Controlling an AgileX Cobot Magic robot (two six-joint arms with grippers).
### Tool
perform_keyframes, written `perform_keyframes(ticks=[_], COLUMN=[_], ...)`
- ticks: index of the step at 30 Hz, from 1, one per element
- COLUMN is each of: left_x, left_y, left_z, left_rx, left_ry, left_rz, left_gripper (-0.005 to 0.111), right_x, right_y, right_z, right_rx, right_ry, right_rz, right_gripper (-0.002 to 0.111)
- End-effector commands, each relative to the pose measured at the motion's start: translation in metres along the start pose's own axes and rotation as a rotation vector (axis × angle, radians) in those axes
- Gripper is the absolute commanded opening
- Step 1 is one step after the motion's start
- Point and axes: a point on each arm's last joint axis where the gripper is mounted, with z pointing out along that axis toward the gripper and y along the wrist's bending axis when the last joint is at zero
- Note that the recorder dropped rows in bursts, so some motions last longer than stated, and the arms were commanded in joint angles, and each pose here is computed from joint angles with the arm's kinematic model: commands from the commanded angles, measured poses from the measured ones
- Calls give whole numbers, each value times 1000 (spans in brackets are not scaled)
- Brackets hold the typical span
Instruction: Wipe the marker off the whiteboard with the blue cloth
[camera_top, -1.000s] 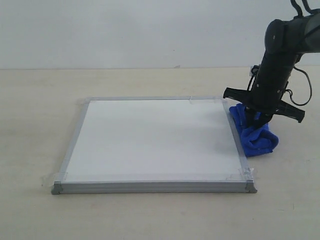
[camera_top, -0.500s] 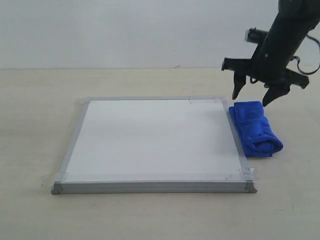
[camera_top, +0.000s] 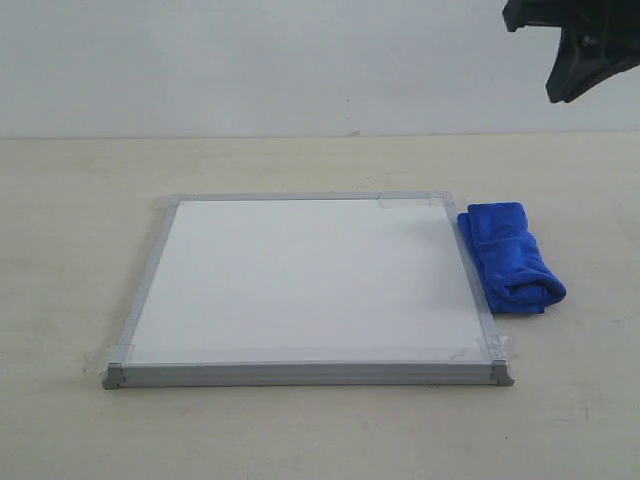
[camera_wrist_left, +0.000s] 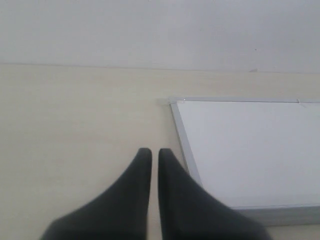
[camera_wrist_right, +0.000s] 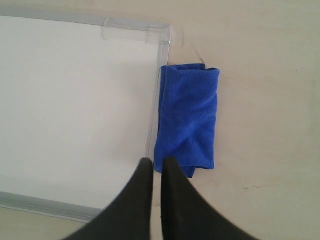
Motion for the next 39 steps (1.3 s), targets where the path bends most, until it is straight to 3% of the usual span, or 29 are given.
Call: perform_keyframes(ticks=[1, 20, 26, 39], left_x=[0, 0, 0, 0], left_y=[0, 0, 0, 0], left_z=[0, 0, 0, 0], left_rx=[-3, -3, -3, -3], left_ry=[-8, -8, -8, -8], left_rz=[2, 2, 2, 2], left_gripper=[5, 5, 5, 5], right_x=[18, 173, 194, 206], right_y=[2, -5, -5, -3], right_z=[-29, -59, -73, -92], right_rx=[8, -6, -10, -19], right_ry=[-69, -493, -541, -632], right_rz=[-33, -19, -24, -27], right_gripper=[0, 0, 0, 0])
